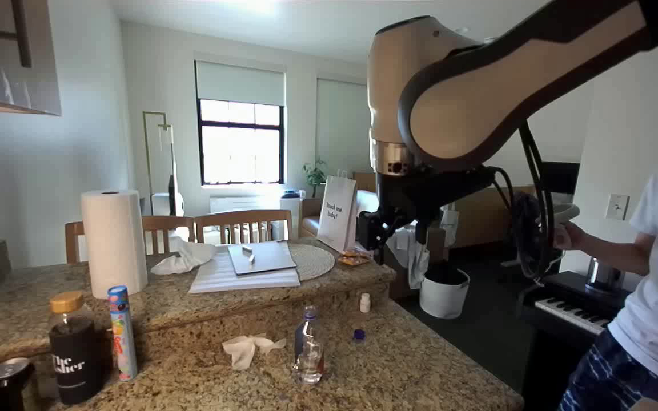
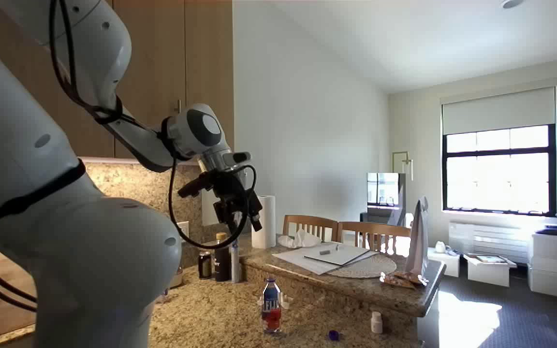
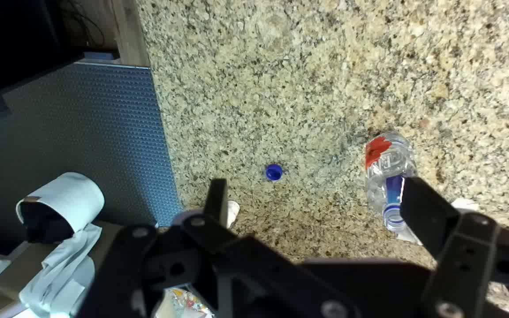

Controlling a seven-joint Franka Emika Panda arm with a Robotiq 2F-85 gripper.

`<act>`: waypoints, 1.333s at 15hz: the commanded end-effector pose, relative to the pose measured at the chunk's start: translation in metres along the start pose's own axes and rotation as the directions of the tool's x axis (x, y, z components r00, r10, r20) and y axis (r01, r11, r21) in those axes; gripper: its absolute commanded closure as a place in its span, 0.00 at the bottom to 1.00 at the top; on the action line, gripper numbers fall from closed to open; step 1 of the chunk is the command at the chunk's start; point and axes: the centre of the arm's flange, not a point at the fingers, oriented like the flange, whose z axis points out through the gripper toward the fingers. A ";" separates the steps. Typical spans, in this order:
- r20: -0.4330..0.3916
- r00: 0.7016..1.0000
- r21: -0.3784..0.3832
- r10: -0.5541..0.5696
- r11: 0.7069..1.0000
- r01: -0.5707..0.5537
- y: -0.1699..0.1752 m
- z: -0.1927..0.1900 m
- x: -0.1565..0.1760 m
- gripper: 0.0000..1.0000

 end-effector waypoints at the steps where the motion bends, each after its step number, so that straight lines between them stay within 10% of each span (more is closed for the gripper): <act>1: 0.000 1.000 0.000 0.000 1.000 0.000 0.000 0.000 0.000 0.00; 5: 0.000 1.000 0.000 0.000 1.000 0.000 0.000 0.000 0.000 0.00; 12: -0.126 0.992 0.238 0.027 0.971 0.004 0.021 -0.039 0.119 0.00; 19: -0.441 0.870 0.395 0.219 0.918 -0.031 0.127 -0.038 0.270 0.00; 20: -0.410 0.885 0.361 0.222 0.930 -0.066 0.104 -0.035 0.226 0.00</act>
